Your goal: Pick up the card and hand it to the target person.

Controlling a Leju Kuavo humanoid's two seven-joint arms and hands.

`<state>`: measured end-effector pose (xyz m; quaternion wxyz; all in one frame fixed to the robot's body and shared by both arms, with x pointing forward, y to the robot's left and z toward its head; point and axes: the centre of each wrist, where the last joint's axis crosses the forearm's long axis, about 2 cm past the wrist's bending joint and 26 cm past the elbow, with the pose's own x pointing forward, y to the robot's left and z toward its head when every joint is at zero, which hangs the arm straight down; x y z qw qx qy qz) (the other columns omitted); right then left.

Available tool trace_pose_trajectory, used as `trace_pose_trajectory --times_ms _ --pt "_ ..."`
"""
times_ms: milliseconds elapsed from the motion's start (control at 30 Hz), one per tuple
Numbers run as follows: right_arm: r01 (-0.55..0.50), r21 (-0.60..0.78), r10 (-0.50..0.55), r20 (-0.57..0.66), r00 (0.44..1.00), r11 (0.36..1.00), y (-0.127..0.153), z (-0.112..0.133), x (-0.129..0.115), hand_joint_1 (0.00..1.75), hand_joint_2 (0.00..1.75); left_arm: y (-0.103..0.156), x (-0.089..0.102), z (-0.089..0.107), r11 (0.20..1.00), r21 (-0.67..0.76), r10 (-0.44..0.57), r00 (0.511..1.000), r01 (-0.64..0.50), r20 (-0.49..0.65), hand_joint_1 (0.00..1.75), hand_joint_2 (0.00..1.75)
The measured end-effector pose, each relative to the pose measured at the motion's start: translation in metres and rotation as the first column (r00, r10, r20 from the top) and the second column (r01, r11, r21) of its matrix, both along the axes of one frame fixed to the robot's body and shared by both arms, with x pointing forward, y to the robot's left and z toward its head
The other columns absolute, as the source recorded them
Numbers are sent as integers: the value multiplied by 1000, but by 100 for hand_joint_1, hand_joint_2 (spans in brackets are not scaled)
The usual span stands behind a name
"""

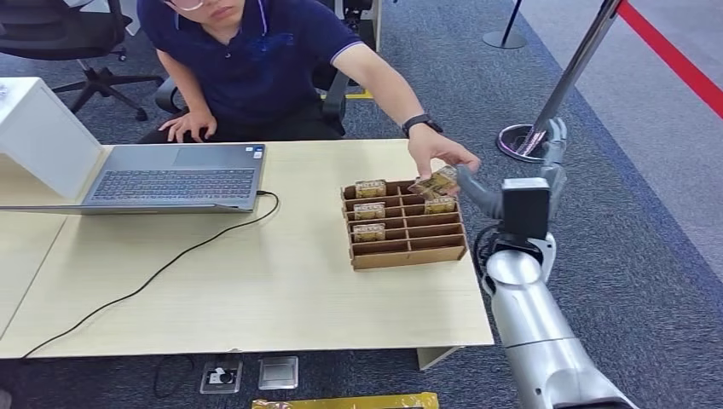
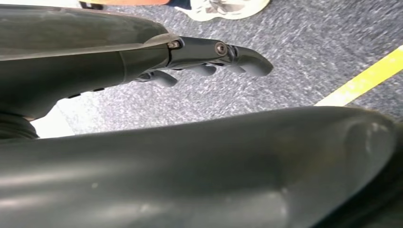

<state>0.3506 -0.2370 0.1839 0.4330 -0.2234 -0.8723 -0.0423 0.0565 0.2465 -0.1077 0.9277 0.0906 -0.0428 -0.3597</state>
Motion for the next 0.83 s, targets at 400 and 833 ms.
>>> trace_pose_trajectory --times_ms 400,833 --pt "-61 364 51 37 998 929 -144 -47 -122 0 175 1 -1 0 1000 -5 21 1000 -21 -4 0 0" --pt "309 360 -106 -487 867 880 -214 -163 -178 0 0 1 2 0 999 3 32 999 -32 28 0 0"
